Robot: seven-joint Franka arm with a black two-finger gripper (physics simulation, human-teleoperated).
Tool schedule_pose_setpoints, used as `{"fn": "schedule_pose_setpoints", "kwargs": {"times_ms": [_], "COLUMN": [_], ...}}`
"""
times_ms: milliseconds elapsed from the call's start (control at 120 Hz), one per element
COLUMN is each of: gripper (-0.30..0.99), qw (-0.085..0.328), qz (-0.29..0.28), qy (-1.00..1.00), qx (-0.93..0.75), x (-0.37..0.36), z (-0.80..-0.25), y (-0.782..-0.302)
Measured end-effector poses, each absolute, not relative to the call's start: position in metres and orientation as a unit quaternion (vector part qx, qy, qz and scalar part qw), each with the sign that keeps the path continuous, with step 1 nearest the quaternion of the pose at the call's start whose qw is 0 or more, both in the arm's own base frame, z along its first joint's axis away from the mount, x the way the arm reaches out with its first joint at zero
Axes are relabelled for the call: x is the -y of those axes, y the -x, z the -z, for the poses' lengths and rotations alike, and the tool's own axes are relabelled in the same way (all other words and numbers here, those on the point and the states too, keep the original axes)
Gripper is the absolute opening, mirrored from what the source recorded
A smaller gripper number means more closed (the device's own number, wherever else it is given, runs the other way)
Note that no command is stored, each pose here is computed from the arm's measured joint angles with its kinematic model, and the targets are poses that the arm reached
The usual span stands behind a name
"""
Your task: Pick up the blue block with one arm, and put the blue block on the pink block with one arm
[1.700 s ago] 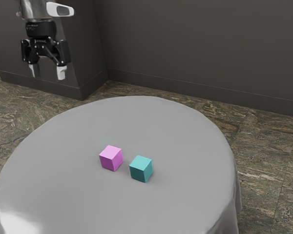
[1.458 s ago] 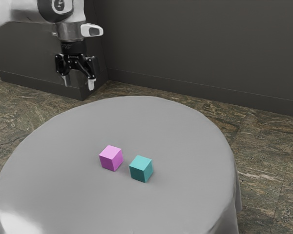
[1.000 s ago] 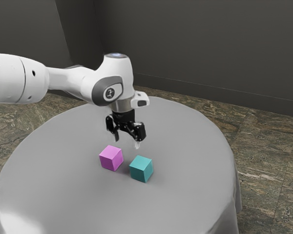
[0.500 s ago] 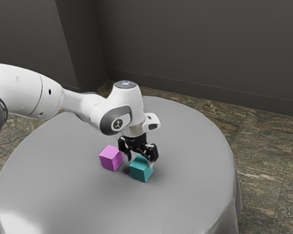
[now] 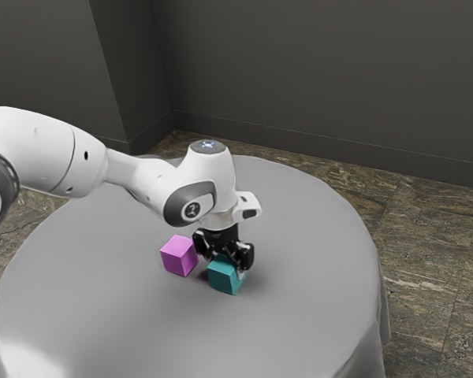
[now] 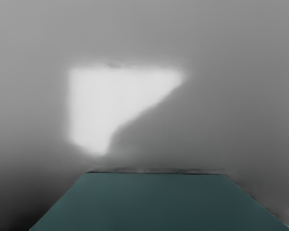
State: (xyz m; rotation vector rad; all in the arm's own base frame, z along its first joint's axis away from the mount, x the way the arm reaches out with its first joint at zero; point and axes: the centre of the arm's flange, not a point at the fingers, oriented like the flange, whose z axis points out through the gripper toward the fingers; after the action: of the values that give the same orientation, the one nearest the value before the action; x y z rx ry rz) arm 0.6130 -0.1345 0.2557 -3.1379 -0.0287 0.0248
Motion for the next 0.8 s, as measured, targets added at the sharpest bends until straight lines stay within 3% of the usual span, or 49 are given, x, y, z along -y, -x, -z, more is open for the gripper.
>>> {"fn": "schedule_pose_setpoints", "kwargs": {"times_ms": [250, 425, 533, 800], "gripper": [0.41, 0.39, 0.39, 0.39], "qw": [0.014, 0.028, 0.038, 0.046], "qz": [-0.014, 0.022, 0.027, 0.010], "qy": [1.000, 0.999, 0.998, 0.995], "qx": [0.014, 0.032, 0.049, 0.085], "x": [0.132, 0.115, 0.089, 0.031], "z": [-0.262, -0.330, -0.361, -0.361], "y": [-0.613, -0.625, -0.606, -0.591]}}
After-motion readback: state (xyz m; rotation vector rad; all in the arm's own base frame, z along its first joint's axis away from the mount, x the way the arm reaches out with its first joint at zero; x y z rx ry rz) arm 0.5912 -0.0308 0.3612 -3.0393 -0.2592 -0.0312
